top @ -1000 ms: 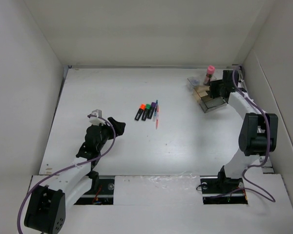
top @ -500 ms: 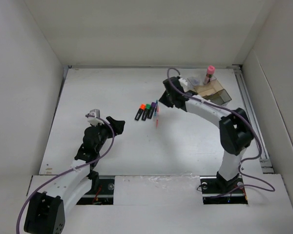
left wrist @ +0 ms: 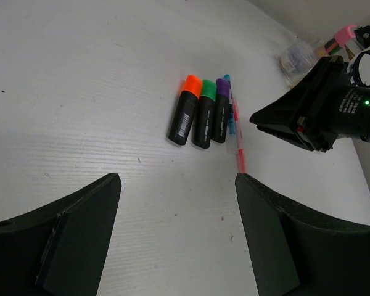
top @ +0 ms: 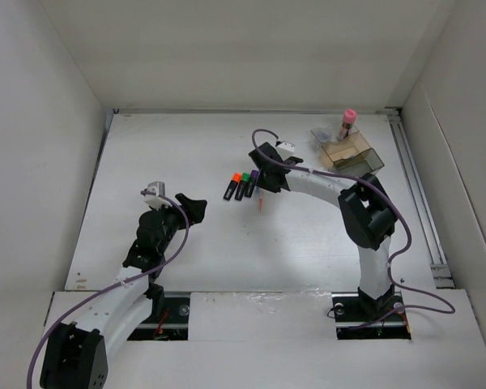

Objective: Sort the stationery into containers
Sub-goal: Pick up the pen from the center of the board.

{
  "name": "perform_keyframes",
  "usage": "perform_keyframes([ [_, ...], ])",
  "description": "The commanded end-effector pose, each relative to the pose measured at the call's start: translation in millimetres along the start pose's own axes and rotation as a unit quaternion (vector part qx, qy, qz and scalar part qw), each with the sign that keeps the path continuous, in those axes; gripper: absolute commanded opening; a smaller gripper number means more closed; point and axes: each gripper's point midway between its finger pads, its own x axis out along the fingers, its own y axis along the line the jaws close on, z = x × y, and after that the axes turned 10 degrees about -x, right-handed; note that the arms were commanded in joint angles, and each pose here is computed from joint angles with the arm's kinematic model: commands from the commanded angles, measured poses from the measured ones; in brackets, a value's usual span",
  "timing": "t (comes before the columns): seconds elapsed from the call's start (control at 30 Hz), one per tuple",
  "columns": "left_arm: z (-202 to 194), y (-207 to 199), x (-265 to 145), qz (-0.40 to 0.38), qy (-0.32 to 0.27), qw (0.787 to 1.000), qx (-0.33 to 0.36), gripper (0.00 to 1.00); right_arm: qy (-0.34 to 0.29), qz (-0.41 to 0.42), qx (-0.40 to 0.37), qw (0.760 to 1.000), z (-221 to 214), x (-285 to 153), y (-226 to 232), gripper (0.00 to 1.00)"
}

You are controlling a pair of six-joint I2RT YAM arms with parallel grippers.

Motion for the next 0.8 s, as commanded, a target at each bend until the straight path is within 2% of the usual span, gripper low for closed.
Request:
perform_keyframes([
  [0.0,8,-12,1,-0.023,-0.014,1.0,0.004,0.72,-0.012,-0.016,-0.01,1.0,3,1,-4,0.31],
  [0.07,6,-10,2,-0.019,-0.01,1.0,0.003,0.72,-0.002,-0.013,-0.017,1.0,-3,4,-3,0.27],
  [0.2,6,-10,2,-0.019,-0.01,1.0,0.003,0.72,0.012,-0.013,-0.026,1.0,-12,10,-3,0.27],
  [0.57,8,-12,2,-0.022,-0.013,1.0,-0.001,0.72,0.041,0.012,-0.041,0.998,-32,17,6,0.33],
  [0.63,5,-8,1,-0.019,-0.01,1.0,-0.001,0.72,0.046,0.002,-0.04,0.998,-39,22,0,0.28],
  [0.73,5,-8,1,-0.019,-0.01,1.0,-0.001,0.72,0.043,-0.013,-0.033,0.998,-38,23,-9,0.1],
  [0.77,5,-8,1,-0.019,-0.01,1.0,-0.001,0.72,0.039,-0.01,-0.031,0.999,-35,20,-8,0.1],
])
